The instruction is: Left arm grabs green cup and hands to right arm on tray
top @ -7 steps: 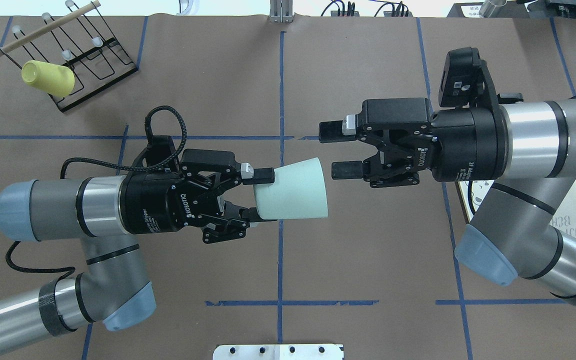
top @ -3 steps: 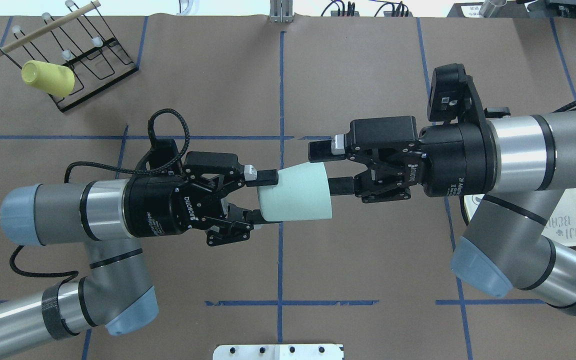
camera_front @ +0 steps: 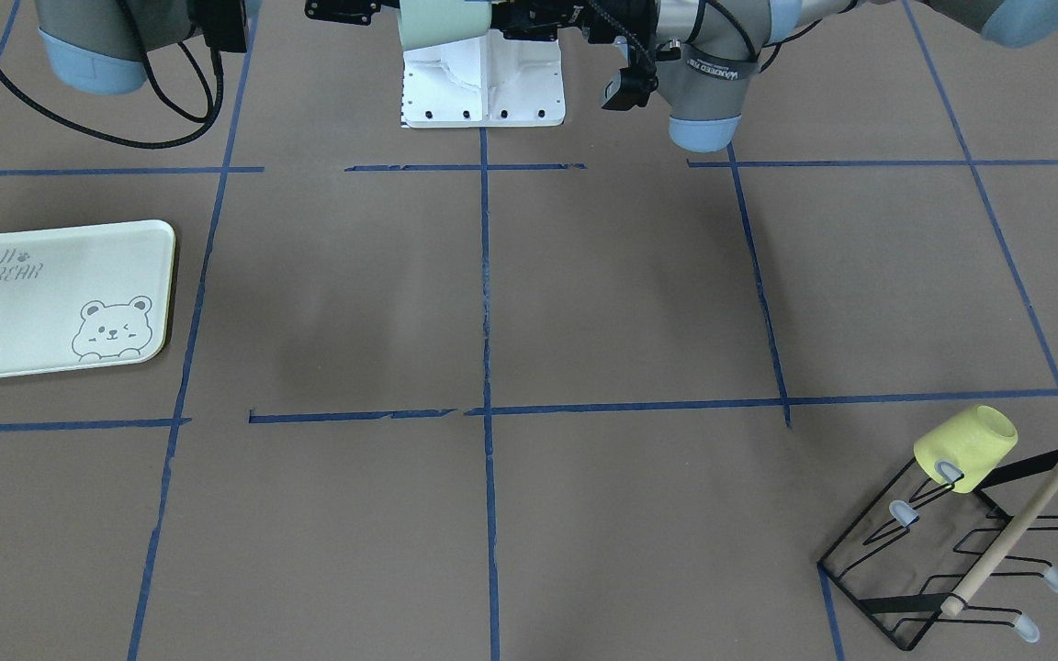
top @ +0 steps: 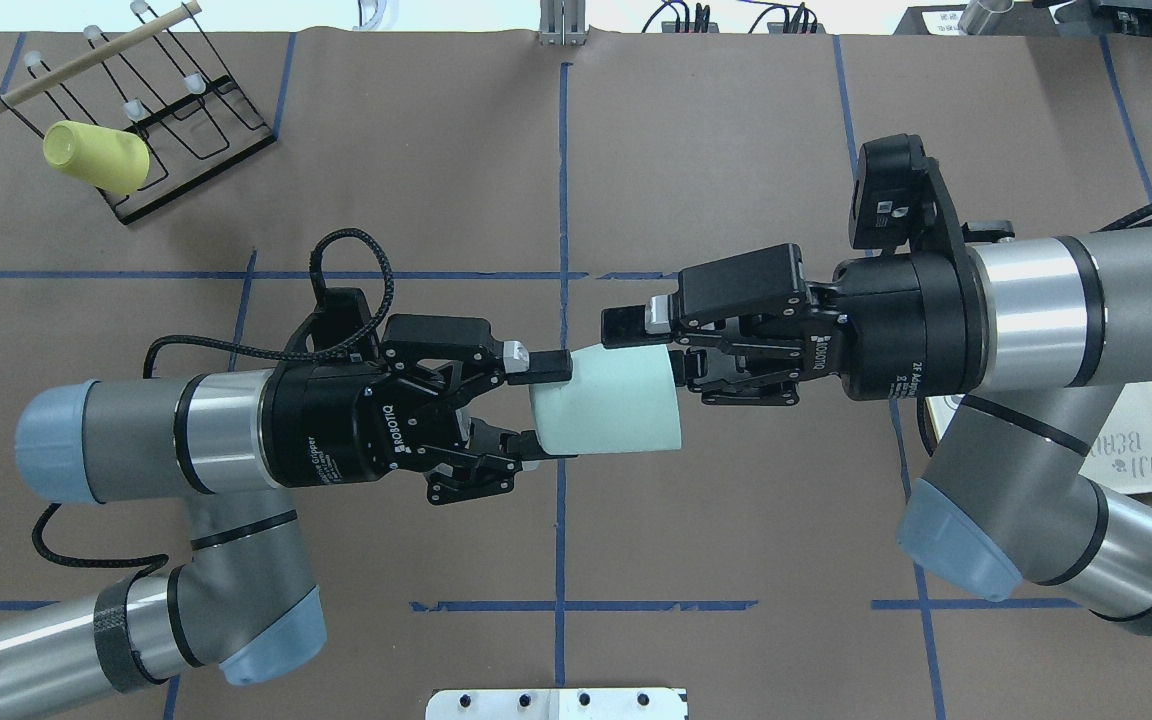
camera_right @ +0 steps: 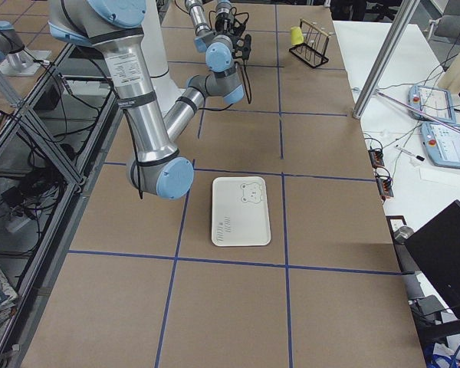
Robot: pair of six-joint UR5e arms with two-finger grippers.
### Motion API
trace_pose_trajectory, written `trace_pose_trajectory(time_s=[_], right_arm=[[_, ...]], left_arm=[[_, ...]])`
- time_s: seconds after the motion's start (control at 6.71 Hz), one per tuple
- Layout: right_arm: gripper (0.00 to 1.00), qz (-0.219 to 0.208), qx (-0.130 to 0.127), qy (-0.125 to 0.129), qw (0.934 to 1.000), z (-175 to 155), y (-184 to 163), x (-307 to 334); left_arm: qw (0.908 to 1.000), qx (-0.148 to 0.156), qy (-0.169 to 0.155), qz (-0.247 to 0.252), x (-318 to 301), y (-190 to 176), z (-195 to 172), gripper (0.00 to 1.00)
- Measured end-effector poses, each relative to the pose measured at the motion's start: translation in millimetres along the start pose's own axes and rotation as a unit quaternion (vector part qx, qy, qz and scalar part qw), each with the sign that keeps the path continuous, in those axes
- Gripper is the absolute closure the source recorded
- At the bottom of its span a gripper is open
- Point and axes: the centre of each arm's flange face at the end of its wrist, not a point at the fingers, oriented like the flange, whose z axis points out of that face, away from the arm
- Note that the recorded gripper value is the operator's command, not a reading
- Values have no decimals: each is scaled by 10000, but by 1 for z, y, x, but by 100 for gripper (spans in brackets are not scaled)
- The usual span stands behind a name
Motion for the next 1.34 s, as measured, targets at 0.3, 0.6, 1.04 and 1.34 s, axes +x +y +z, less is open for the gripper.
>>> trace_pose_trajectory(time_s=[0.3,0.6,1.04,1.34], right_arm=[[98,27,-24,15,10000,1,2,3],[100,41,-25,22,10000,2,2,4],[100,56,-9,26,10000,2,1,4],[100,110,368,-44,9993,-4,-8,6]], left_arm=[[10000,15,-1,8,0,-1,-1,24],[9999,96,39,6,1,-3,-1,0],[9997,194,112,25,6,-5,-4,0],[9993,372,37,63,1,-14,-13,0]])
